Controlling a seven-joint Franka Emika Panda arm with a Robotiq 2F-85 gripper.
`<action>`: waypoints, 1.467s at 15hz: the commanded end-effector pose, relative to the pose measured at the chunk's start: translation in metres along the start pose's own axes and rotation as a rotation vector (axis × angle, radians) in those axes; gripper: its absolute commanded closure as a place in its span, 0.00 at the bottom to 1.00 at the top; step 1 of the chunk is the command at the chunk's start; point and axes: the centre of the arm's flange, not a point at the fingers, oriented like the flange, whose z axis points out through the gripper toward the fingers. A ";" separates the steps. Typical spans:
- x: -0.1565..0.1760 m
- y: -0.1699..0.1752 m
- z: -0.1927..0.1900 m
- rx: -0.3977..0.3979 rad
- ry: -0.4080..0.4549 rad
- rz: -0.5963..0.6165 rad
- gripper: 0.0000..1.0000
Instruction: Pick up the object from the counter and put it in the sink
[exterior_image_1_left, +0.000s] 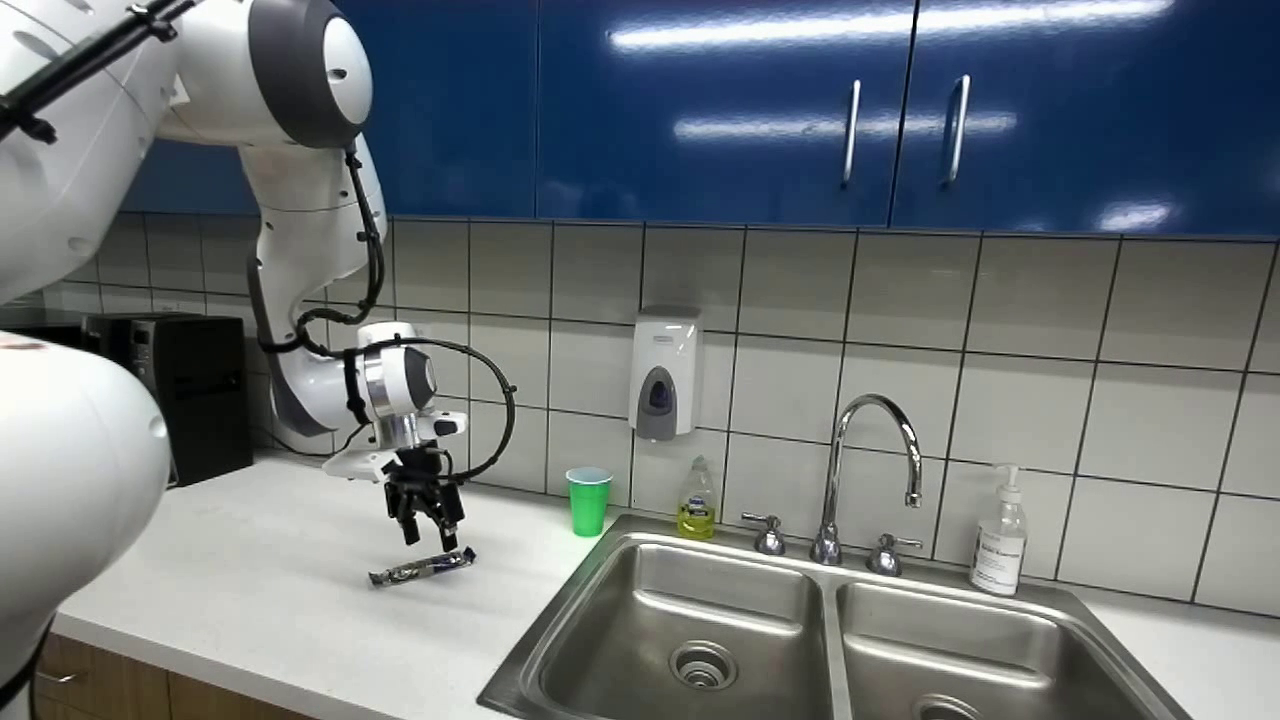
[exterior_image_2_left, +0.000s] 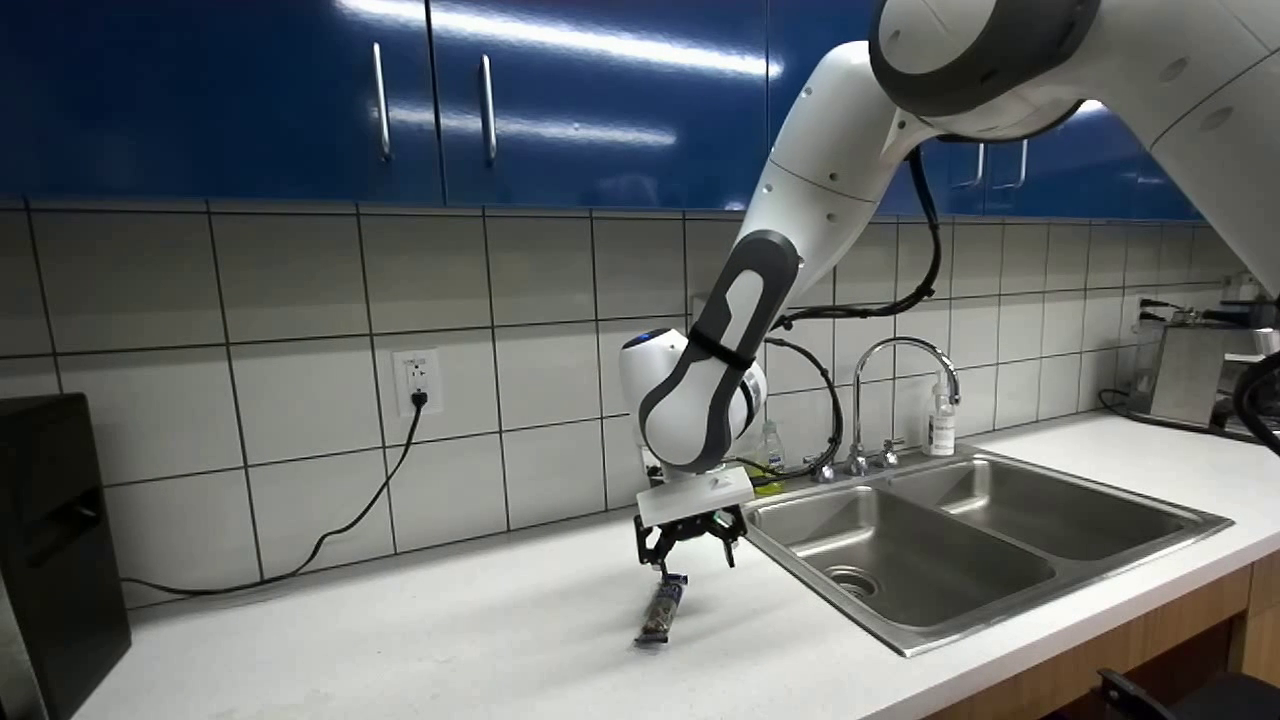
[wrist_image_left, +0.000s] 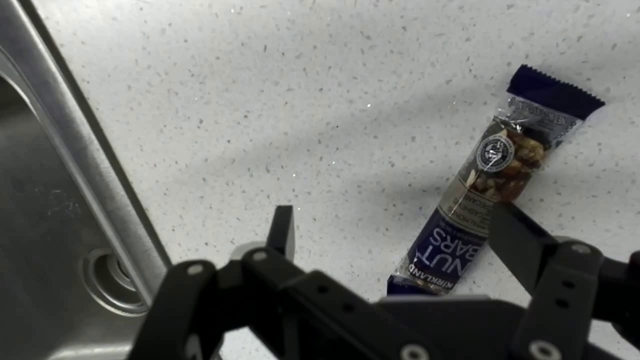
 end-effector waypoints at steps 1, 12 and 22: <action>-0.008 -0.009 -0.004 0.011 -0.012 0.095 0.00; 0.006 -0.022 0.024 -0.004 -0.045 0.314 0.00; 0.032 -0.041 0.034 0.004 -0.020 0.319 0.00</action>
